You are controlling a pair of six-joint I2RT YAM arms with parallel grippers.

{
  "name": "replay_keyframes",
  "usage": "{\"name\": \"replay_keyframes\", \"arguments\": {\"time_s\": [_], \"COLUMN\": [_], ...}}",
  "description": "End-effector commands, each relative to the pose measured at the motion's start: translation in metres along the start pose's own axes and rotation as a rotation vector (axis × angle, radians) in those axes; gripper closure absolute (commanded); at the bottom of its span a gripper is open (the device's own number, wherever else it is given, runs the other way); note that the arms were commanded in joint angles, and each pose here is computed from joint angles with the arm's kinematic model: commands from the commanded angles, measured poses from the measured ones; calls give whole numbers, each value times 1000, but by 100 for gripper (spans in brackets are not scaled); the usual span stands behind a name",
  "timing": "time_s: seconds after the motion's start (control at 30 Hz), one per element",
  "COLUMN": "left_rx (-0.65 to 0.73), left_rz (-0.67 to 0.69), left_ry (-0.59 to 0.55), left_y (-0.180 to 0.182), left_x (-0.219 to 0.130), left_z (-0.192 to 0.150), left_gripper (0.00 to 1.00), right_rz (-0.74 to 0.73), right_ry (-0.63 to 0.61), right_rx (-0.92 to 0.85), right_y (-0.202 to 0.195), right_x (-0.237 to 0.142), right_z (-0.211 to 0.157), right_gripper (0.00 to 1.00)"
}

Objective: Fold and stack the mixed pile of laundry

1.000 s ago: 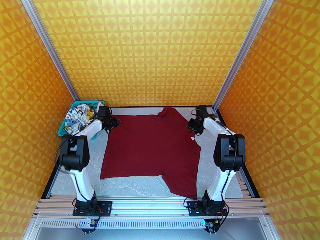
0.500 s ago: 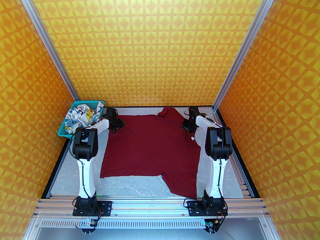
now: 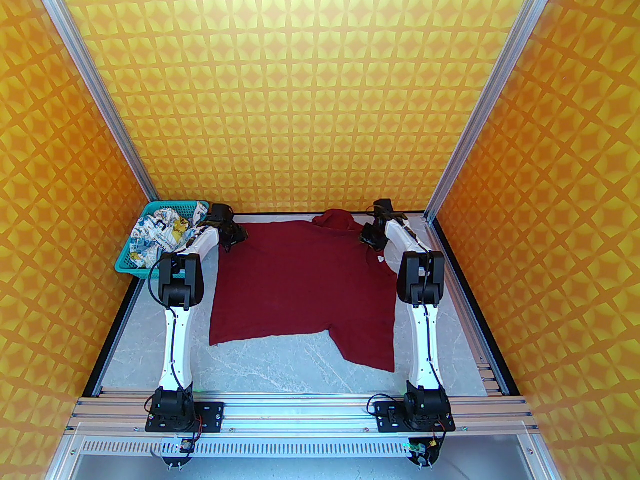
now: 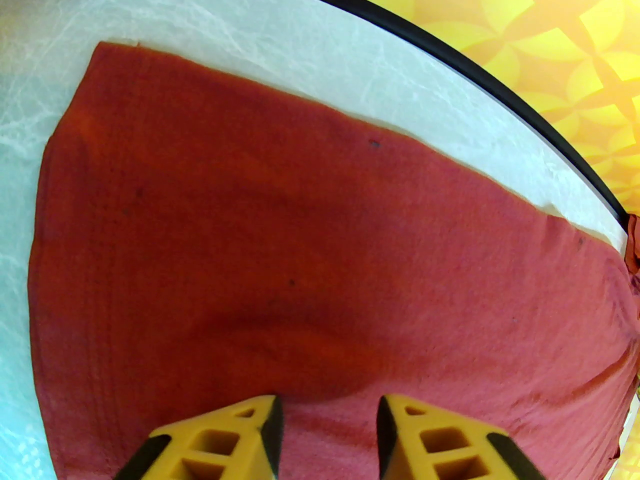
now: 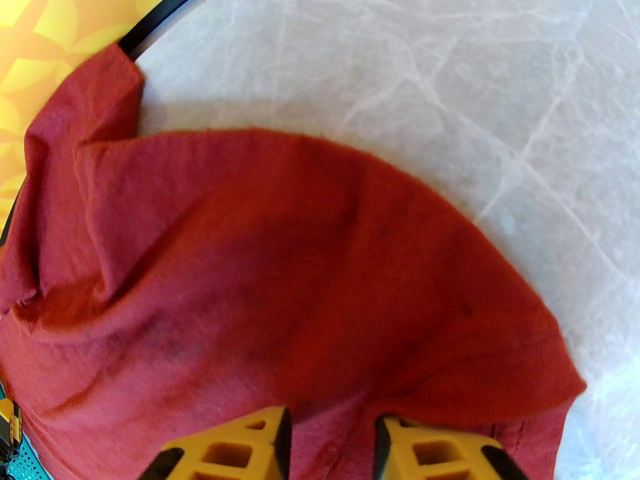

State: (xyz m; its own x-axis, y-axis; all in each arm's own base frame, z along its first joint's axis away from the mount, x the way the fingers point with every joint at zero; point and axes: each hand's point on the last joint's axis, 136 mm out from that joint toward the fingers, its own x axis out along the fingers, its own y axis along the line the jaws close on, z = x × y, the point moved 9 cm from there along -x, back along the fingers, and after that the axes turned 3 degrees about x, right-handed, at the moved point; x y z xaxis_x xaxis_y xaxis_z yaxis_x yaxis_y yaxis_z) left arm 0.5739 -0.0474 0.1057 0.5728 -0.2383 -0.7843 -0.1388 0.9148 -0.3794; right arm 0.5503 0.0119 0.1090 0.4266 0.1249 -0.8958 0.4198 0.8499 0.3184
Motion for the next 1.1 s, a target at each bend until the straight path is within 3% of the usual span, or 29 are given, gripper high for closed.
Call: {"name": "replay_keyframes", "arguments": {"time_s": [0.0,0.1,0.23,0.4,0.6,0.8,1.07], "left_rx": [33,40,15,-112,-177,-230,-258], "left_rz": [2,-21,24,141,280,342,362], "left_ry": [-8,-56,-78,45,222,311,337], "left_y": [-11,-27,-32,0,42,59,68], "left_x": [-39,-78,-128,-174,-221,-226,-214], "left_z": [5,-5,-50,-149,-249,-287,-301], "left_gripper": [56,53,49,50,51,48,50], "right_rz": [32,96,98,93,48,52,84], "right_ry": [-44,-77,-89,-13,7,40,74], "right_rx": [5,39,61,36,-5,1,32], "right_y": [3,-5,-34,-71,-98,-104,-105], "right_x": [-60,-93,-121,-141,-160,-159,-154], "right_z": [-4,-32,-85,-159,-204,-217,-224], "right_gripper": [65,63,62,62,60,60,60]}}
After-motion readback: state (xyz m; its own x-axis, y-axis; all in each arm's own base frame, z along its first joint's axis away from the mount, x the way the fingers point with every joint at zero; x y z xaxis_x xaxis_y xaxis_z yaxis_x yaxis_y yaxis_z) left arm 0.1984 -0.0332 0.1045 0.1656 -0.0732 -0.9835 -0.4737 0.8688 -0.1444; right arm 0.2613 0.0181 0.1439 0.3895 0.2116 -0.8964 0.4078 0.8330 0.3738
